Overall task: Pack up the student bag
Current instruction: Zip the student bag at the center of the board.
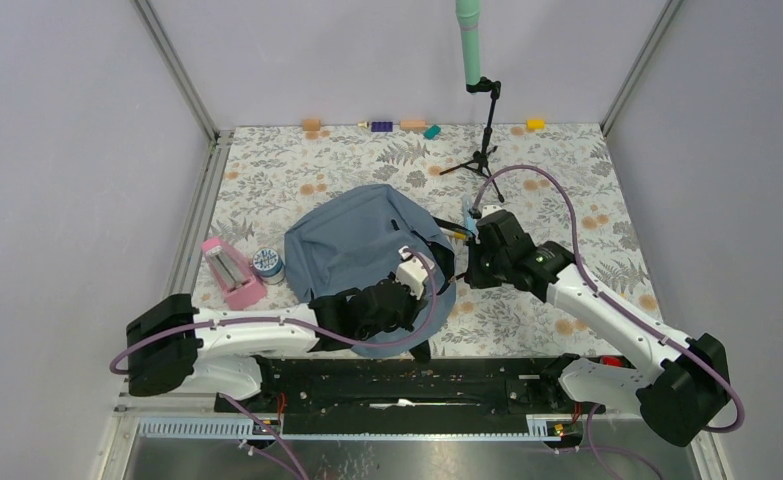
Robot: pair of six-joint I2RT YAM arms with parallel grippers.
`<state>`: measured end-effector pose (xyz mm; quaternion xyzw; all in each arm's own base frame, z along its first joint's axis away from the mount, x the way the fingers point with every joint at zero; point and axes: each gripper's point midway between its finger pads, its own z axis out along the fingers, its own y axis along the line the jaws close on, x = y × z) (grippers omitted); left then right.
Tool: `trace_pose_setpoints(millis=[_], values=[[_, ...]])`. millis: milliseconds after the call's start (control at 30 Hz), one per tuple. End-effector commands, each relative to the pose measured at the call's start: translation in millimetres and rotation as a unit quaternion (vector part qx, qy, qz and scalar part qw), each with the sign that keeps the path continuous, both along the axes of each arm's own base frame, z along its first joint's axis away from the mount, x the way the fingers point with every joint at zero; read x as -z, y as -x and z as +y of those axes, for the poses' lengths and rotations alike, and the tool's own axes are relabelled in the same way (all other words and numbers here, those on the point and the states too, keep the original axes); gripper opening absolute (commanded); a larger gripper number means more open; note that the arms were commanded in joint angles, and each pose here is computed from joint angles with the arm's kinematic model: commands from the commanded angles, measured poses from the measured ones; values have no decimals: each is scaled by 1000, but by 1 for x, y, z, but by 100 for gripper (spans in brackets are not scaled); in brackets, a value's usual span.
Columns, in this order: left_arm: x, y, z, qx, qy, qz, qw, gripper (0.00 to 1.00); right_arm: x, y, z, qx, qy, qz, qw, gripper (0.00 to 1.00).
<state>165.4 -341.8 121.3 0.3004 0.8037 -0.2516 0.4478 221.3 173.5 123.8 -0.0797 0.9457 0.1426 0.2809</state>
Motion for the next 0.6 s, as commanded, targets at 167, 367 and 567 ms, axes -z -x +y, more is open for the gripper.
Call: trace_pose_setpoints(millis=[167,367,567], values=[[34,24,44,3,-60,34,998,0,-25,-47,-61,91,95,-72,989,0],[36,39,47,34,-52,41,997,0,-18,-68,-60,90,112,-60,988,0],[44,36,67,-7,-73,47,996,0,-22,-75,-76,106,123,-60,985,0]])
